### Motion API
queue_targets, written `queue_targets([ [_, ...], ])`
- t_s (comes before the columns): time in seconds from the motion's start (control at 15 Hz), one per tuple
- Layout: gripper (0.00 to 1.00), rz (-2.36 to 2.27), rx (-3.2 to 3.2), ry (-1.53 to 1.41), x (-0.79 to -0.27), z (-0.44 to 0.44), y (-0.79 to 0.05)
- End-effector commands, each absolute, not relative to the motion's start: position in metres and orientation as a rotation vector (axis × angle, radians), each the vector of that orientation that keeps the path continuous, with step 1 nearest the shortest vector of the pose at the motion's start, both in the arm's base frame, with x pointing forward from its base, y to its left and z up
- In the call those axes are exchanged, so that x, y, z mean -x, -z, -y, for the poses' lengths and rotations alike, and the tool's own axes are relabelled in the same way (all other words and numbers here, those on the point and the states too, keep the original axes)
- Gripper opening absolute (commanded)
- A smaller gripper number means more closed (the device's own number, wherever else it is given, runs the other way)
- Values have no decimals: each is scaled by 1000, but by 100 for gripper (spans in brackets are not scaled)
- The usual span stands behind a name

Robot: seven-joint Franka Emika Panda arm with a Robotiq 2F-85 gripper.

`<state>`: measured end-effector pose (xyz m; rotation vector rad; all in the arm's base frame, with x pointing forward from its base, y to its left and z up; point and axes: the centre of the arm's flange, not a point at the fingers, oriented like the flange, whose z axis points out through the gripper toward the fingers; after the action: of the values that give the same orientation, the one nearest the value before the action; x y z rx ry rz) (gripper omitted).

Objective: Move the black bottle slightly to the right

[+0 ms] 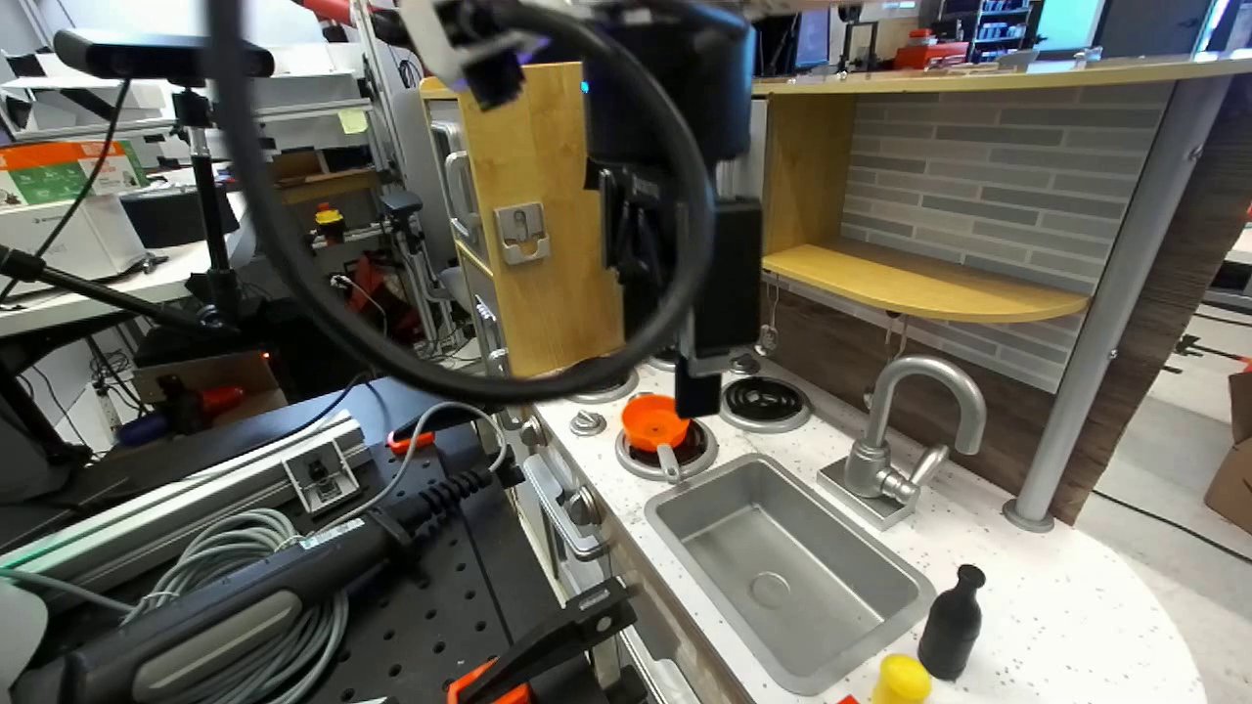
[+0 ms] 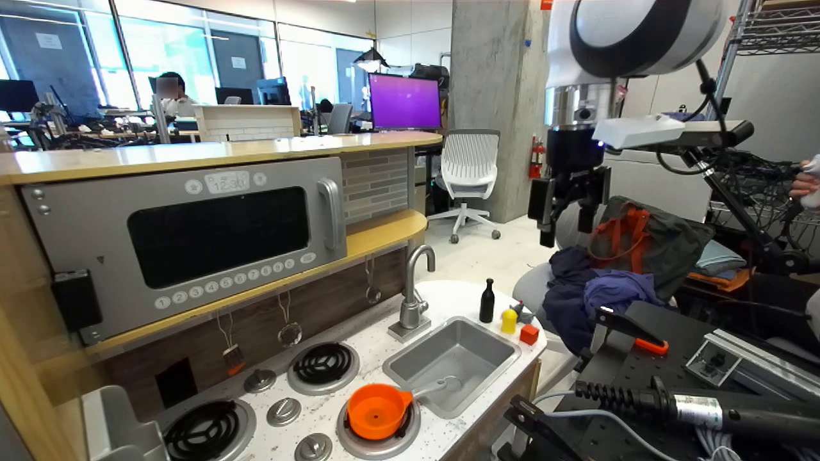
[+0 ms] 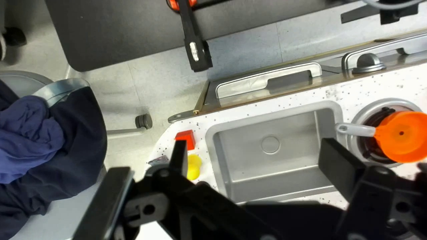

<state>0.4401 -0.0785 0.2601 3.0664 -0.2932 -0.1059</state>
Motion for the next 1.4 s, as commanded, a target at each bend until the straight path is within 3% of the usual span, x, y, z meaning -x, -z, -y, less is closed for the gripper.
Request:
queue_targets([
  [0.0,100,343,-3089,137,-509,90,-208],
  [0.73,100,433,-3025,128,-603,123,-118],
  [1.33,100,457,-2998,144,-635,159,-74],
])
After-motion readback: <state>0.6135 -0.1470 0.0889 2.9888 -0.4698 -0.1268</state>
